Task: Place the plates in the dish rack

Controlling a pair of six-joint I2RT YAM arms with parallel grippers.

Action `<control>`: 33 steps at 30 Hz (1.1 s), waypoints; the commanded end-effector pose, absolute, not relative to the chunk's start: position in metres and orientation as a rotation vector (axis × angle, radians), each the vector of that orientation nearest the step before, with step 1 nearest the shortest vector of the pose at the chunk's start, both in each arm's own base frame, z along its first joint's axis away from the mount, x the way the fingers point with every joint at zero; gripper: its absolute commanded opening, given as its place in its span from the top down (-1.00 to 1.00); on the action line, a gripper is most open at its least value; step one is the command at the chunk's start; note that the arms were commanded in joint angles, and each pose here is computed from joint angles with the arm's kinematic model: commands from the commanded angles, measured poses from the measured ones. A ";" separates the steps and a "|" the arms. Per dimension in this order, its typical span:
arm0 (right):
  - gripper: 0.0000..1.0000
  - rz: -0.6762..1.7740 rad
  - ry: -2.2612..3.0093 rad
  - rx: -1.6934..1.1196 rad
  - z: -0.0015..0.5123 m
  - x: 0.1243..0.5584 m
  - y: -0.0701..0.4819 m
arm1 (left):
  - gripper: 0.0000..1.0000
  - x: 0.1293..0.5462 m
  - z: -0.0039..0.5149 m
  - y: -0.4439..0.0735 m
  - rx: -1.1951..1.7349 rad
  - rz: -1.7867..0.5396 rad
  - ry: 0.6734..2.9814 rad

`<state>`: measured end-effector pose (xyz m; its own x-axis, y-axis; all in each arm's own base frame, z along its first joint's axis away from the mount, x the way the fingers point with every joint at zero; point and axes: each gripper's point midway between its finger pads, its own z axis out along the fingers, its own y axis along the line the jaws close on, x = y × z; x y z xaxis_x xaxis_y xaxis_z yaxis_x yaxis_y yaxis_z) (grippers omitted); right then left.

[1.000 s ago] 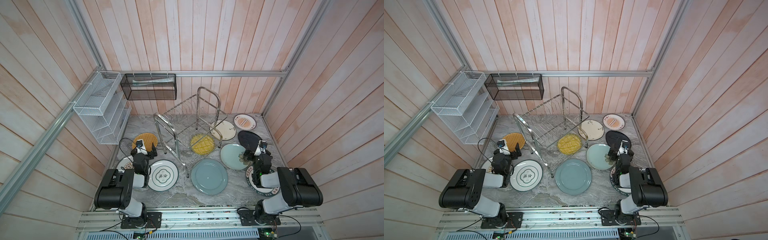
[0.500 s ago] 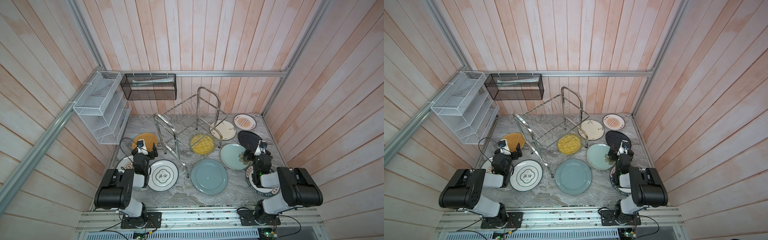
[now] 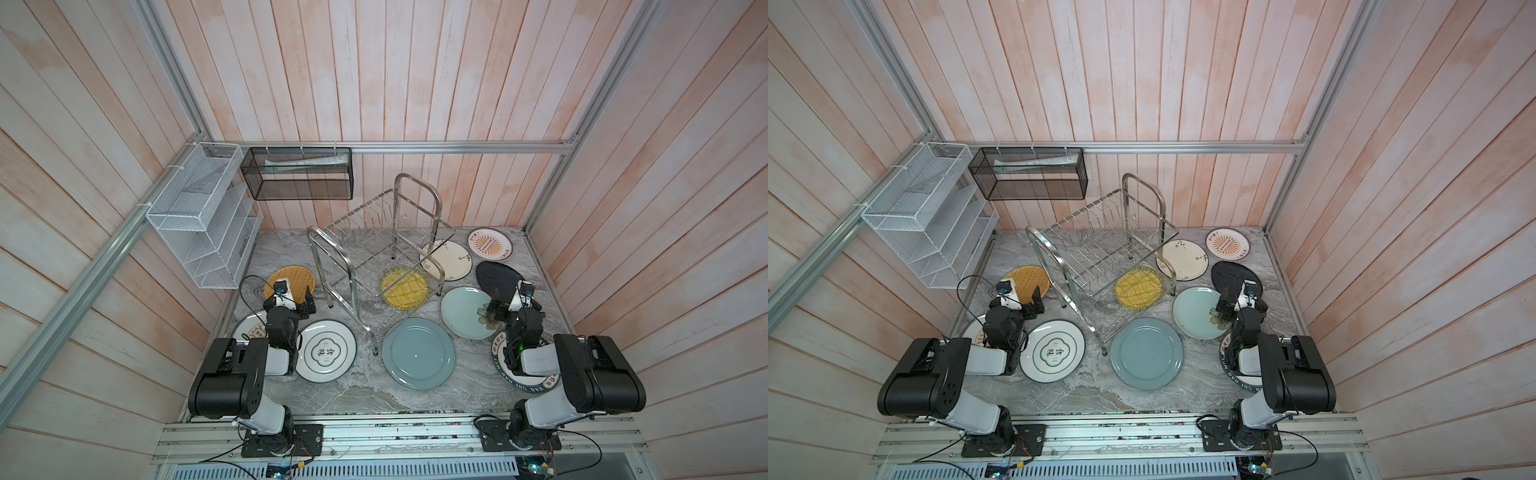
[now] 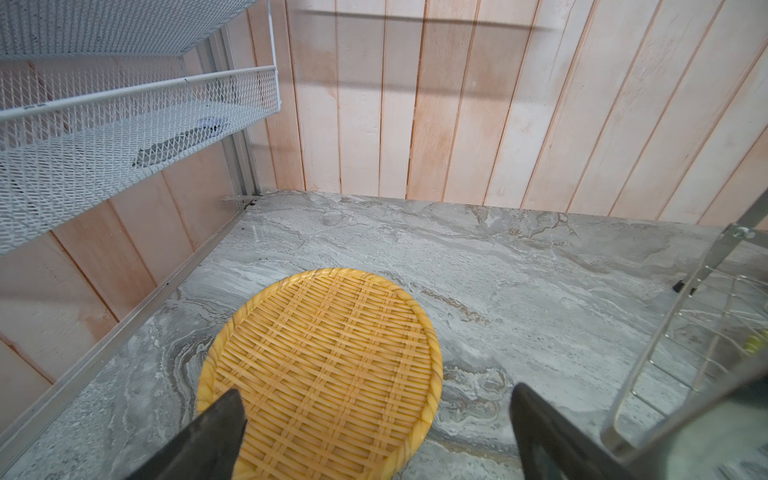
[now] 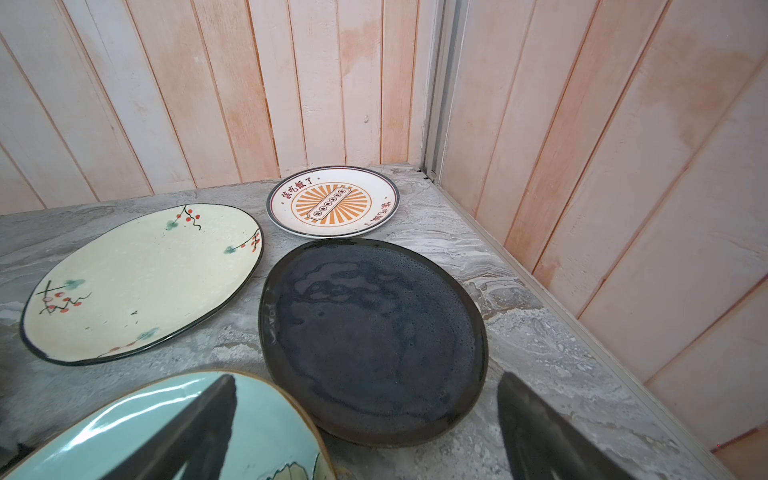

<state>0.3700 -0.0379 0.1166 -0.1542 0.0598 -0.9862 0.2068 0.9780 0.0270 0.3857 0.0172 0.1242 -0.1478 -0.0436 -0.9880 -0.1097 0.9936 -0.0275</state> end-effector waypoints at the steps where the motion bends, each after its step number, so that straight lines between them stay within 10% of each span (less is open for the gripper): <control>1: -0.95 -0.125 1.702 0.199 0.125 0.374 -0.037 | -1.00 0.389 0.129 0.017 -0.099 0.061 1.711; 19: -0.96 -0.196 1.586 0.319 0.177 0.350 -0.050 | -1.00 0.376 0.173 0.028 -0.217 0.141 1.689; 33: -0.96 0.440 1.510 0.866 0.207 0.326 -0.057 | -1.00 0.281 0.195 -0.009 -0.708 -0.436 1.936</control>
<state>0.3296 -0.0636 0.2389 0.1590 0.5817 -0.7977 0.2726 0.7507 0.6018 0.3060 0.0095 0.2472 -0.1040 -0.5598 -0.8221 -0.2110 0.8202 -0.5318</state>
